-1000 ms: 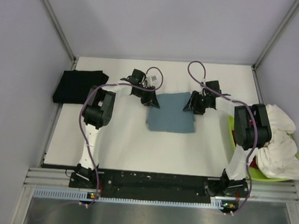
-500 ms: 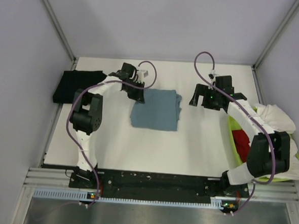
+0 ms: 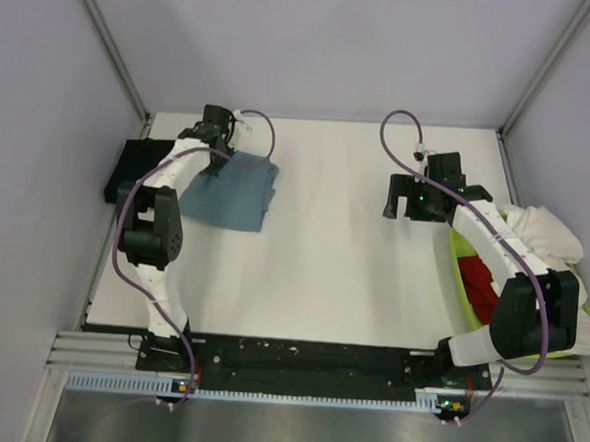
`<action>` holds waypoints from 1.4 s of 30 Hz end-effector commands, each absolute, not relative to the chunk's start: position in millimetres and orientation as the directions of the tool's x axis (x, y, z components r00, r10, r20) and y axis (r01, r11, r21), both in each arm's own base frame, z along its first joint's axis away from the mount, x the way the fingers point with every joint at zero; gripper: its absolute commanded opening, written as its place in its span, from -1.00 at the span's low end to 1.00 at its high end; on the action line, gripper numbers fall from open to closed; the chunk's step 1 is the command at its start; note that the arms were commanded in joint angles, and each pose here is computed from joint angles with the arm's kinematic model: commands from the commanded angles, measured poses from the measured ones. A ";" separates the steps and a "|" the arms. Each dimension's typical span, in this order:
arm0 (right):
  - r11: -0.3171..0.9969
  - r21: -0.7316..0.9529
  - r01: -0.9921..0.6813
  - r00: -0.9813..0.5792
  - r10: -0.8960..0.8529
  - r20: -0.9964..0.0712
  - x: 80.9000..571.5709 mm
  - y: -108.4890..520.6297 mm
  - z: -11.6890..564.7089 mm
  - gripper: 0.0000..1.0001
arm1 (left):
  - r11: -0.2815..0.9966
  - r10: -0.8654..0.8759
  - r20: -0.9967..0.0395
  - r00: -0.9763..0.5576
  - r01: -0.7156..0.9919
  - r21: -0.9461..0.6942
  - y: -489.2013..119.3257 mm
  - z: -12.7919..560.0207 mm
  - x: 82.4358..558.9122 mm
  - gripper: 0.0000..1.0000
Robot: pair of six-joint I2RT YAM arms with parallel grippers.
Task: Fold and stack the t-shirts
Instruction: Put the neatly folded tshirt into the corner of the board with the left arm
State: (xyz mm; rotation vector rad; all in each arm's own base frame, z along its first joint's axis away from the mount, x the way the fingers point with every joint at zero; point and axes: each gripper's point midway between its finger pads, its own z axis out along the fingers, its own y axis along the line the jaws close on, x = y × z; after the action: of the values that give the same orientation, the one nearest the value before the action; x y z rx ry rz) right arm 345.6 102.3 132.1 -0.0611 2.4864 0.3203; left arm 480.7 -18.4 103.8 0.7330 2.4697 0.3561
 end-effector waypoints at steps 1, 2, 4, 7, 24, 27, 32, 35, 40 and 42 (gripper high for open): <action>0.976 0.175 -0.133 -0.798 0.000 -0.603 345.7 98.3 132.2 0.97 | 0.636 0.669 -0.365 -0.648 0.245 0.732 49.7 202.9 505.2 -1.00; 0.976 0.172 -0.133 -0.797 -0.002 -0.603 346.0 97.4 132.2 0.97 | 0.615 0.675 -0.350 -0.649 0.233 0.753 57.6 209.4 506.2 -1.00; 0.977 0.168 -0.131 -0.797 -0.003 -0.604 345.9 96.5 132.4 0.97 | 0.573 0.683 -0.326 -0.654 0.202 0.795 74.8 223.7 508.1 -1.00; 0.977 0.163 -0.135 -0.796 -0.009 -0.605 345.9 96.3 132.3 0.98 | 0.517 0.686 -0.308 -0.660 0.144 0.843 98.4 245.1 509.3 -1.00; 0.978 0.152 -0.143 -0.797 -0.023 -0.603 347.9 95.6 131.1 0.98 | 0.398 0.710 -0.236 -0.663 0.102 0.912 164.4 287.6 515.0 -1.00; 0.975 0.160 -0.152 -0.796 -0.024 -0.604 347.6 97.7 132.8 0.97 | 0.391 0.706 -0.198 -0.680 0.142 0.909 176.2 263.9 523.7 -1.00; 0.974 0.161 -0.159 -0.798 -0.031 -0.602 345.9 98.5 132.3 0.97 | 0.340 0.687 -0.160 -0.709 0.119 0.933 209.0 241.1 548.4 0.13; 0.972 0.168 -0.162 -0.800 -0.030 -0.600 346.3 100.0 132.1 0.97 | 0.271 0.639 -0.170 -0.750 0.012 0.963 231.8 250.6 565.0 0.97; 0.971 0.171 -0.165 -0.802 -0.031 -0.597 344.0 100.9 131.6 0.97 | 0.395 0.623 -0.277 -0.732 -0.011 0.919 198.1 256.9 565.5 0.97; 0.971 0.169 -0.168 -0.805 -0.036 -0.593 342.7 101.4 129.0 0.97 | 0.480 0.652 -0.312 -0.692 0.057 0.876 162.6 241.6 553.7 0.91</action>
State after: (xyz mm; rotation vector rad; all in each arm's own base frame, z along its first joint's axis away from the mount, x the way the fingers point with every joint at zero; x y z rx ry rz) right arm 343.0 96.9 126.1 -0.1086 2.5073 0.2733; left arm 564.1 219.5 191.7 0.6722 2.1763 1.3819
